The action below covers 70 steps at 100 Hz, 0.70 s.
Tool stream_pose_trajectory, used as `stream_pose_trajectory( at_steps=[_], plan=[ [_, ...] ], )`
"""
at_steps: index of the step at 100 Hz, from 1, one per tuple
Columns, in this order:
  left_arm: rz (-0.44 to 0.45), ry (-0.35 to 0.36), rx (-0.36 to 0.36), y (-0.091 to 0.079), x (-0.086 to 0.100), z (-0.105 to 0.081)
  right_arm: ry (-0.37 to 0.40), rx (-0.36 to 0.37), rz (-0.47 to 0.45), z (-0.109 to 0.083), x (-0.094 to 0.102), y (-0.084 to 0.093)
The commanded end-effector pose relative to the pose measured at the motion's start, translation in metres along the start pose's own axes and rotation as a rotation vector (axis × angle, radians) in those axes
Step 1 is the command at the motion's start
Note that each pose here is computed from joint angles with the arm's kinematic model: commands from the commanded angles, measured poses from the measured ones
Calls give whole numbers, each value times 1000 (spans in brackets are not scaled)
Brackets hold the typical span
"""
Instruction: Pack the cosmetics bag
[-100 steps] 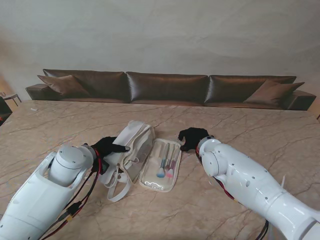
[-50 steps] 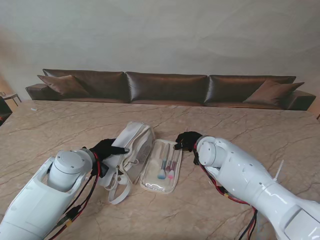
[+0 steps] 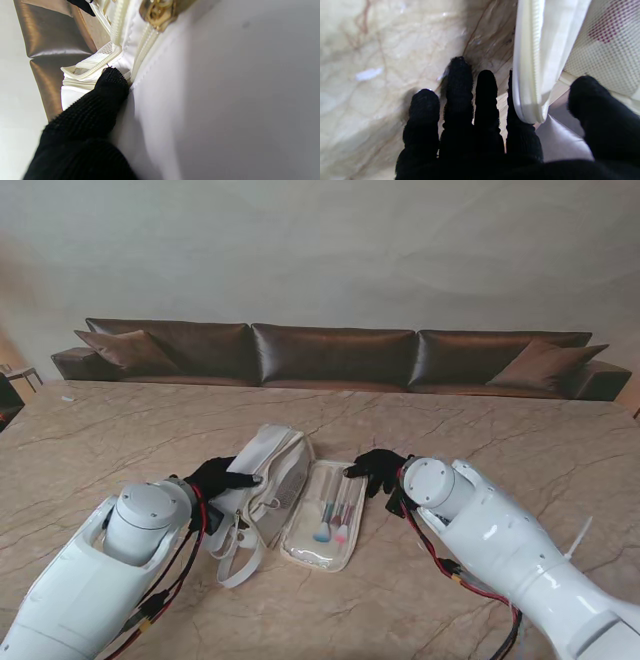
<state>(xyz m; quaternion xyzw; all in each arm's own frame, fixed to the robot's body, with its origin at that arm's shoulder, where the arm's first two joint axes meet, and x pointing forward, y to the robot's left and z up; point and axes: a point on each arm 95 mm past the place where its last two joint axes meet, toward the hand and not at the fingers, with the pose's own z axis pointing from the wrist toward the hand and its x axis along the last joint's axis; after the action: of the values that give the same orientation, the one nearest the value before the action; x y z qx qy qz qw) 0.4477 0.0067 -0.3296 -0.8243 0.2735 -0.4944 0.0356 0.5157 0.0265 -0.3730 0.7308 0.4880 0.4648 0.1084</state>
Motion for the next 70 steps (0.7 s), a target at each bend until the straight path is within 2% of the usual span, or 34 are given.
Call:
stream_pose_trajectory(
  at_steps=[1, 20, 40, 70],
  plan=[
    [-8, 15, -9, 7, 8, 0, -18, 74, 12, -2, -19, -28],
    [-8, 12, -13, 13, 10, 2, 45, 169, 75, -9, -27, -40],
    [-8, 14, -10, 16, 14, 2, 79, 251, 199, -16, -34, -49],
    [-5, 16, -9, 20, 19, 3, 116, 357, 212, -25, -45, -57]
  ],
)
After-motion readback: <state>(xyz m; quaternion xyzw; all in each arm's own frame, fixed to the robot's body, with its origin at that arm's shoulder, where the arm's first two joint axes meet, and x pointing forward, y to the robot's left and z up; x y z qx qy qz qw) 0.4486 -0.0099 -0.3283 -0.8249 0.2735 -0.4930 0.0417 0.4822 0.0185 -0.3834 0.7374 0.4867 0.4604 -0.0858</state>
